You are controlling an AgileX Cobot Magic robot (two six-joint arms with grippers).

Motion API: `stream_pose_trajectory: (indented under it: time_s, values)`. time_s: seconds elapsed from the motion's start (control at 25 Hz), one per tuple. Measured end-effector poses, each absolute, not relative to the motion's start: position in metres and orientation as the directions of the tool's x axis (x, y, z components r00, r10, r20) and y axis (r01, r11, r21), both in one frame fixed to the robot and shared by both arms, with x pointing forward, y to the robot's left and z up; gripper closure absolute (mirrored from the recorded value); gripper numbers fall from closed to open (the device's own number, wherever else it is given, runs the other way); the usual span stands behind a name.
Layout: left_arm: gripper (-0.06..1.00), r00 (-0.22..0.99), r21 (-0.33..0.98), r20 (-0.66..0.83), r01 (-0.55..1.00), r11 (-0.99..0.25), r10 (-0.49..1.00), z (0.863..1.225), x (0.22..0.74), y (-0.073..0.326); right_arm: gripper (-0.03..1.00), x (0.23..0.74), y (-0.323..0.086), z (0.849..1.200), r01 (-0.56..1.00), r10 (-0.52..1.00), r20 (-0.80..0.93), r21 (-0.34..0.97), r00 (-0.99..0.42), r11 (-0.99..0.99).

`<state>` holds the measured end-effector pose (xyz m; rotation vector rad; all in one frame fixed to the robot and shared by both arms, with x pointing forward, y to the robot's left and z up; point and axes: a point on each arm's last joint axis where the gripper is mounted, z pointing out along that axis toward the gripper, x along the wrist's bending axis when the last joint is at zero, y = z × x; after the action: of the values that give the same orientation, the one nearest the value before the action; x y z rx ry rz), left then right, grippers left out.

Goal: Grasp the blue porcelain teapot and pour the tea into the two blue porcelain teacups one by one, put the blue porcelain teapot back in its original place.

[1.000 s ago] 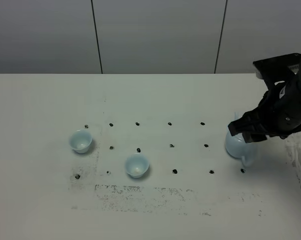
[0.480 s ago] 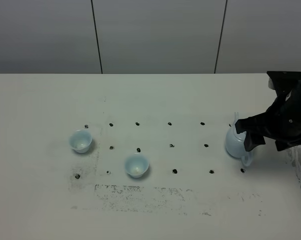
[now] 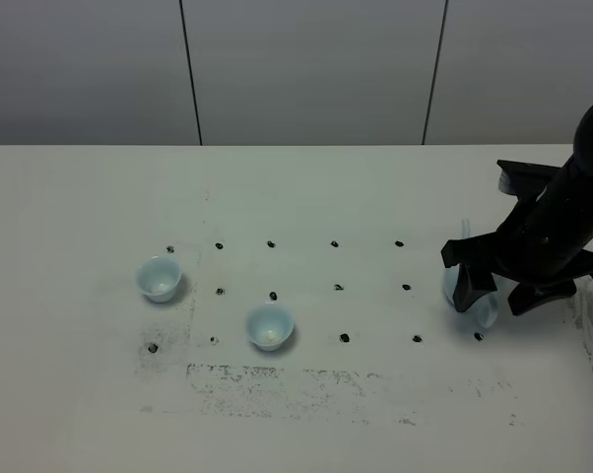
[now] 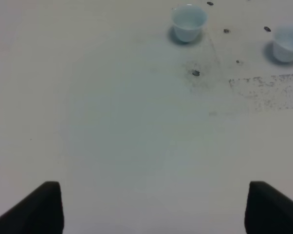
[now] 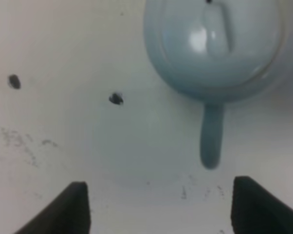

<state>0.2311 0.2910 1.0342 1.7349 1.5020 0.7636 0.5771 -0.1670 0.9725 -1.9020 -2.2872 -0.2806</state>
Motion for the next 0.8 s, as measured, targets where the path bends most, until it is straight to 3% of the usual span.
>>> stream_pose_trajectory:
  time_s: [0.44, 0.8]
  values:
    - [0.18, 0.151, 0.818, -0.014, 0.570, -0.076, 0.988, 1.034, 0.231, 0.291, 0.38, 0.605, -0.164, 0.962, 0.988, 0.972, 0.176, 0.054, -0.154, 0.147]
    - [0.18, 0.151, 0.818, -0.014, 0.570, -0.076, 0.988, 1.034, 0.231, 0.291, 0.39, 0.604, -0.165, 0.946, 0.985, 0.976, 0.149, -0.045, -0.158, 0.167]
